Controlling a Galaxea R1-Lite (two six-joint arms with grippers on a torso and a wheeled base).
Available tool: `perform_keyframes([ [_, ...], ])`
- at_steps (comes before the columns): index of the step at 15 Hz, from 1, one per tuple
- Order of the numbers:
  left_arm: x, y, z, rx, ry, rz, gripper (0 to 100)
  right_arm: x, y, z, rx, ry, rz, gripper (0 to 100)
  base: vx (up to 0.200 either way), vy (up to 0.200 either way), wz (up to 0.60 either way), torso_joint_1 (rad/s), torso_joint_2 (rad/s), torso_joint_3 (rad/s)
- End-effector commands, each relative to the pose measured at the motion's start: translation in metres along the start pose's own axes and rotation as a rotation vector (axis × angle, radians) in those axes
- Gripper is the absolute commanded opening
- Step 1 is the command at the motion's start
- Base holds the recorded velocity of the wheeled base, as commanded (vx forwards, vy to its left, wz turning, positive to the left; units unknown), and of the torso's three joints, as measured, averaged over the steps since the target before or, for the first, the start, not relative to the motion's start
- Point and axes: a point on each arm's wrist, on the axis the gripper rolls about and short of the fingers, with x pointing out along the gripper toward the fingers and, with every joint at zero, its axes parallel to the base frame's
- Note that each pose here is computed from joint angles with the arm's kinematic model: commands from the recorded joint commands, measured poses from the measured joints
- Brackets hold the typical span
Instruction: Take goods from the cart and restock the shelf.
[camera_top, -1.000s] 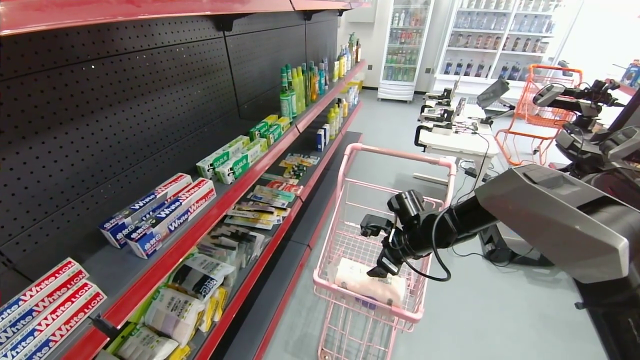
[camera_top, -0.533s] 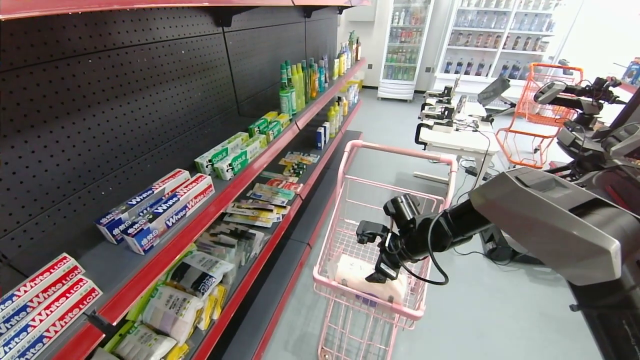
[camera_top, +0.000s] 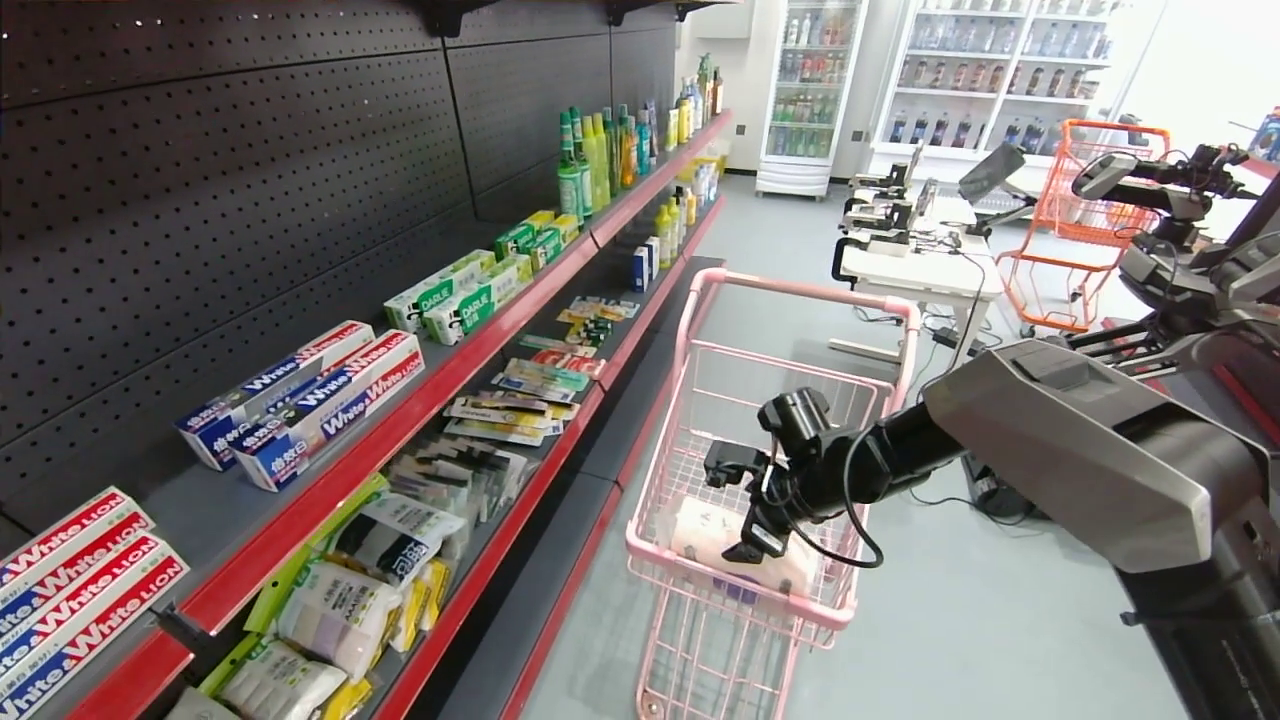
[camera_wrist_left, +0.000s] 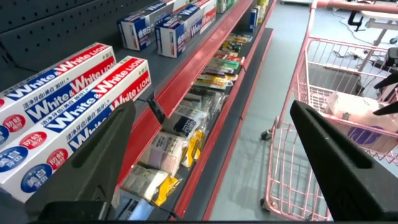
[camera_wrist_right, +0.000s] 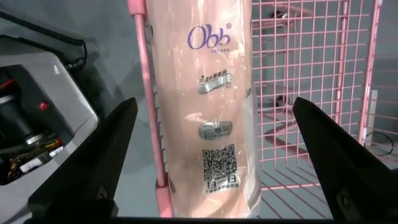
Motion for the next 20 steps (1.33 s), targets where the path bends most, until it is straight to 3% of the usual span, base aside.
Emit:
perform_keyframes([
  [1, 0.000, 0.000, 0.000, 0.000, 0.001, 0.001, 100, 0.000, -0.003, 0.002, -0.014, -0.010, -0.010, 100, 0.000, 0.000, 0.00, -0.159, 0.34, 0.188],
  [6, 0.000, 0.000, 0.000, 0.000, 0.001, 0.001, 100, 0.000, -0.012, 0.002, -0.012, -0.032, -0.014, 100, 0.000, 0.000, 0.00, -0.146, 0.32, 0.165],
  [20, 0.000, 0.000, 0.000, 0.000, 0.001, 0.001, 100, 0.019, -0.009, -0.002, -0.013, -0.034, 0.016, 100, 0.000, 0.000, 0.00, -0.004, 0.01, 0.005],
])
